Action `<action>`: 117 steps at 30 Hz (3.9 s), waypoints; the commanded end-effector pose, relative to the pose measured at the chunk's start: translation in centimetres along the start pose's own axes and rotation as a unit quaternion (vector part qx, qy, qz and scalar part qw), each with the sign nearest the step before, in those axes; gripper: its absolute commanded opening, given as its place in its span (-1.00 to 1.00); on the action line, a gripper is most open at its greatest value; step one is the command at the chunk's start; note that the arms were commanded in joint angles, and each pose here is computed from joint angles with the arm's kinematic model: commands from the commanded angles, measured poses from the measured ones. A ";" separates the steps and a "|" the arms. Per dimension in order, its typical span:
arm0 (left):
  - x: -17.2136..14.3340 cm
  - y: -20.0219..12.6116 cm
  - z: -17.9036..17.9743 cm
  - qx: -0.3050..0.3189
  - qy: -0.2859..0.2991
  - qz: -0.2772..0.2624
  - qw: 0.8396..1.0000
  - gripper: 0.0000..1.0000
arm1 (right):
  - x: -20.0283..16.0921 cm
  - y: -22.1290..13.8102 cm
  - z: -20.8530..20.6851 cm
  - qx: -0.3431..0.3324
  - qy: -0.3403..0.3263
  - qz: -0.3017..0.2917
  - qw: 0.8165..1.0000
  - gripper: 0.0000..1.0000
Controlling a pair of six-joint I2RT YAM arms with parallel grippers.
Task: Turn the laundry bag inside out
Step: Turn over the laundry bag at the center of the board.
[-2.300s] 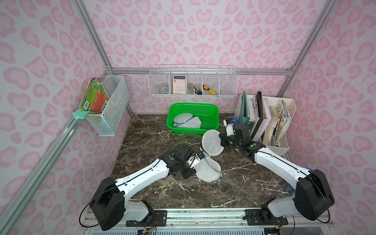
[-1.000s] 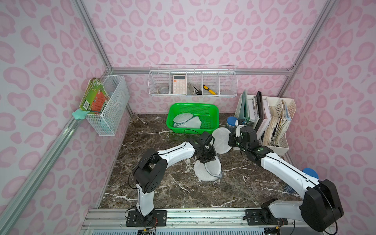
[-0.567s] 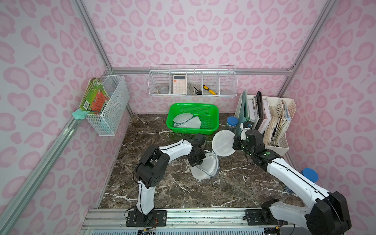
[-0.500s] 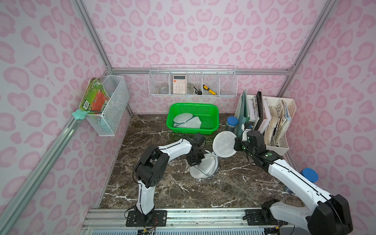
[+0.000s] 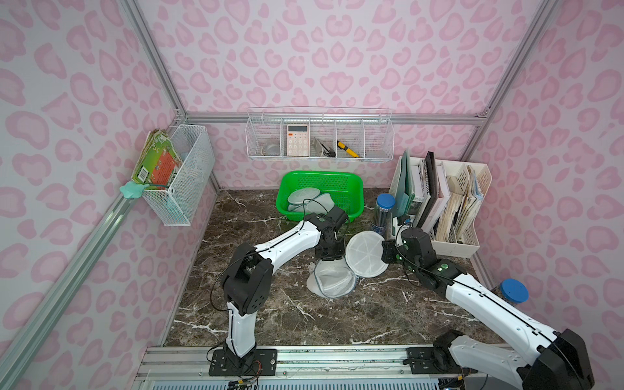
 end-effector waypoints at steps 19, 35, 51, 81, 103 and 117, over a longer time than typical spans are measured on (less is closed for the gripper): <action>-5.5 4.3 -1.7 -0.026 -0.019 0.084 0.996 -0.75 | 0.8 -0.3 -0.1 -0.008 0.025 -0.027 0.999 -1.00; -5.6 10.0 3.3 0.070 -0.087 0.113 0.987 -1.00 | 5.6 -4.5 0.3 0.021 0.047 -0.064 0.997 -1.00; -5.1 9.5 3.9 0.091 -0.075 0.094 0.989 -1.00 | 16.2 -5.6 5.8 0.136 0.033 -0.093 0.986 -1.00; -3.7 3.6 -2.9 -0.122 -0.149 0.108 0.975 -0.89 | 10.1 -2.1 2.5 0.073 0.032 -0.055 0.995 -1.00; -6.0 10.7 0.6 0.008 -0.204 0.150 0.967 -1.00 | 14.8 -2.1 3.0 0.107 0.047 -0.073 0.990 -1.00; -7.2 10.3 2.5 0.096 -0.119 0.143 0.978 -1.00 | 22.2 -1.3 6.5 0.167 0.070 -0.101 0.978 -1.00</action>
Point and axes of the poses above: each gripper's point midway between its finger pads, its own y axis out along the fingers, its own z axis along the line the jaws close on, x = y × z, the point moved 5 cm from there along -y, back along the fingers, and after that the axes turned 1 degree about -y, right-handed, at the moved point
